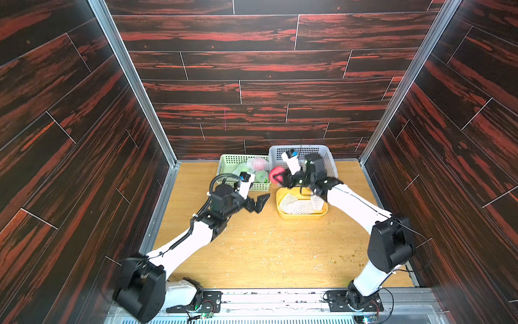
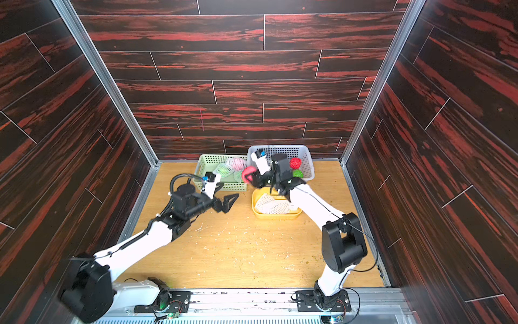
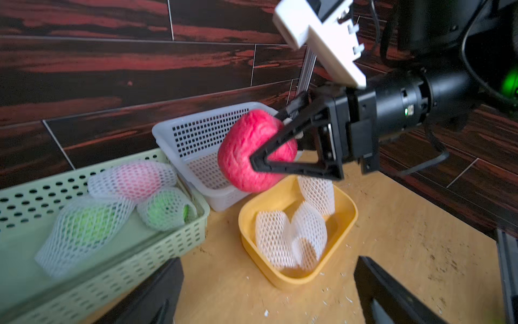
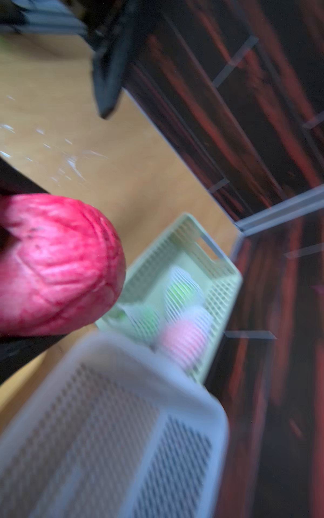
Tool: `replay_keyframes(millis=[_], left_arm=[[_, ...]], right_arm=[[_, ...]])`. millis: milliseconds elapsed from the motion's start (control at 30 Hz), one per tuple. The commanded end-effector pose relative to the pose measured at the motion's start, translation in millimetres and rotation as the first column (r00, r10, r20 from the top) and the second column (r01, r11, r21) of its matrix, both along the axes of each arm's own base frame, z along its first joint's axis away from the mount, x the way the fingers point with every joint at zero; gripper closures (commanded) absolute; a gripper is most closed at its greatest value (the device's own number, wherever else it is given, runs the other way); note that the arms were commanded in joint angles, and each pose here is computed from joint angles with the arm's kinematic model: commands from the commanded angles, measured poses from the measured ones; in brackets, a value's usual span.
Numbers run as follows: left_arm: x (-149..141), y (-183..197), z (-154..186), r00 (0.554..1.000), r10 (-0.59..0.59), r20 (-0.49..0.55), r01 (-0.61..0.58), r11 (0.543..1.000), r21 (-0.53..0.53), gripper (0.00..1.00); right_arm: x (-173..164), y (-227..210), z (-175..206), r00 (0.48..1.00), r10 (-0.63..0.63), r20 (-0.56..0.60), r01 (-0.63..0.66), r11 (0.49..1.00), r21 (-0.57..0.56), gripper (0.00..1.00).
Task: Remove foam nets from apples
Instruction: Place the apple in the basket.
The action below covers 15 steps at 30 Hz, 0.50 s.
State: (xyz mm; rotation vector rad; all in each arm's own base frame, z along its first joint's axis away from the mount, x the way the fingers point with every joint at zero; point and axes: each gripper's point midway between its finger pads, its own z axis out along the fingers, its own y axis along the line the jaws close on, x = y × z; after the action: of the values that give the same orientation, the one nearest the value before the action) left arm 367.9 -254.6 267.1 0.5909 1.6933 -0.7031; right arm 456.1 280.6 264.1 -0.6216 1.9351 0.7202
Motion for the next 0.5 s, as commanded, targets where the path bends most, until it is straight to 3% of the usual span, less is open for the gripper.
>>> replay_keyframes(millis=[0, 200, 467], left_arm=[[33, -12, 15, 0.999, 0.024, 0.046, -0.024, 1.0, 0.002, 0.0], [79, -29, 13, 0.998, 0.064, -0.031, -0.063, 0.998, 0.004, 0.0], [98, -44, -18, 0.992, 0.042, -0.116, -0.035, 0.998, 0.059, 0.0]], right_arm=[[50, -46, -35, 0.975, -0.2, -0.099, 0.193, 0.978, -0.077, 0.71], [121, -125, -66, 0.891, -0.433, -0.138, 0.402, 0.892, -0.206, 0.71], [178, -151, -107, 0.878, -0.439, -0.189, 0.372, 0.876, -0.306, 0.69]])
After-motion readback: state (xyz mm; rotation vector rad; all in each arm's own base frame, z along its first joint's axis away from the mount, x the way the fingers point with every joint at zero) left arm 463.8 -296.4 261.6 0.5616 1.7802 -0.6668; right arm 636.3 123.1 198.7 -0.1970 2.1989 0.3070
